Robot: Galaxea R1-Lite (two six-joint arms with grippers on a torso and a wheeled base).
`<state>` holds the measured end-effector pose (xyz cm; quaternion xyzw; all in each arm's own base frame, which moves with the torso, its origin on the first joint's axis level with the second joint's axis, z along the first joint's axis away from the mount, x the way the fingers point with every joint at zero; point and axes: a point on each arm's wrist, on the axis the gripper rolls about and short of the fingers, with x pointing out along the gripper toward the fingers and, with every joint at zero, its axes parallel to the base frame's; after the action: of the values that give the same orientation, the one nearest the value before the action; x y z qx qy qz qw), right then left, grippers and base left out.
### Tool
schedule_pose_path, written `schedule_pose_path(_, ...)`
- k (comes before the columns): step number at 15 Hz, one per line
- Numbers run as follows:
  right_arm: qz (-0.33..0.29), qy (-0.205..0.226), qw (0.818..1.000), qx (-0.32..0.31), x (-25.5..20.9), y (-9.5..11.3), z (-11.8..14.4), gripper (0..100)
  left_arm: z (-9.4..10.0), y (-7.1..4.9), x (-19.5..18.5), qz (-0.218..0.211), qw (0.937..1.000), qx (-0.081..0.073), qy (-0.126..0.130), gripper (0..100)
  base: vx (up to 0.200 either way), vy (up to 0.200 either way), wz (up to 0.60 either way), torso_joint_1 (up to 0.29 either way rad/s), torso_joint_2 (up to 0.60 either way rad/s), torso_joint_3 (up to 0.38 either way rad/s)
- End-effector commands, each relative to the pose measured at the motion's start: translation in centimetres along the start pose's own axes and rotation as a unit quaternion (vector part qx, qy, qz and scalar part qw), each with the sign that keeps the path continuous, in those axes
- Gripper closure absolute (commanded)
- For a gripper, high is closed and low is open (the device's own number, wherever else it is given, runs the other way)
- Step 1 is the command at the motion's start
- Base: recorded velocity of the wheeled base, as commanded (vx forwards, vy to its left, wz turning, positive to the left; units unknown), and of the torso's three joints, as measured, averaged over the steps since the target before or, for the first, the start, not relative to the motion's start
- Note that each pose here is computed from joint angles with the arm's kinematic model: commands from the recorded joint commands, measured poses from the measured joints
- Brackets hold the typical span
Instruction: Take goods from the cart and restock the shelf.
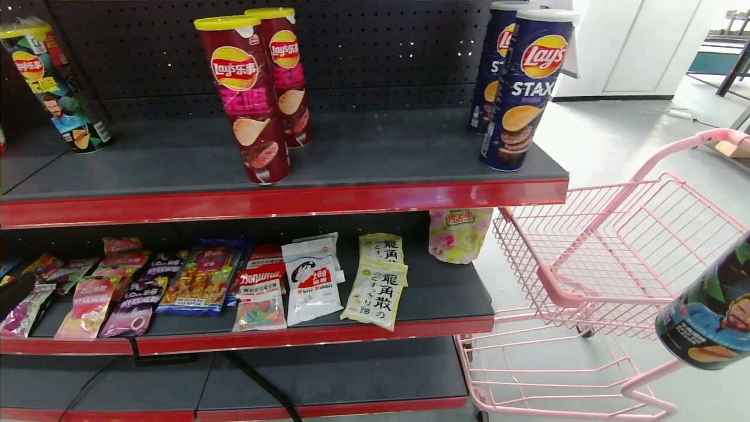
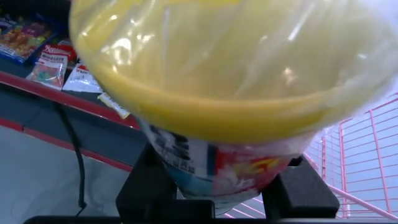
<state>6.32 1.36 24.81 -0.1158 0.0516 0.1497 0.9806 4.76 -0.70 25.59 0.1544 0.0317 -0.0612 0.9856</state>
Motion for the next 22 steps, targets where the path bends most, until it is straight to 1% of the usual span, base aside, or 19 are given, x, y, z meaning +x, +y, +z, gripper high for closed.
schedule_pose_path(1,0.000,-0.002,1.000,-0.001,-0.18,0.06,-0.12,100,-0.10,-0.03,0.05,0.000,1.0000,0.000,0.002,0,0.000,0.200,0.00,0.002,0.01,0.007)
schedule_pose_path(6,0.001,-0.002,1.000,-0.001,-0.18,0.06,-0.12,100,-0.10,-0.03,0.01,-0.001,1.0000,0.000,0.001,0,0.000,0.200,0.00,0.003,0.00,0.000)
schedule_pose_path(10,0.021,-0.010,1.000,-0.004,-0.19,0.24,0.11,100,-0.09,-0.02,-0.03,0.000,1.0000,0.000,0.001,0,0.000,0.200,0.00,0.005,0.00,0.002)
schedule_pose_path(13,0.022,-0.010,1.000,-0.004,-0.21,0.26,0.07,100,-0.04,0.00,-0.21,0.002,1.0000,0.000,-0.003,0,0.000,0.200,0.00,0.007,0.00,0.002)
schedule_pose_path(22,0.024,-0.013,1.000,-0.005,-0.42,0.31,0.01,100,-0.16,-0.03,-0.24,0.001,1.0000,0.001,-0.002,0,0.000,0.200,0.00,0.002,0.00,0.003)
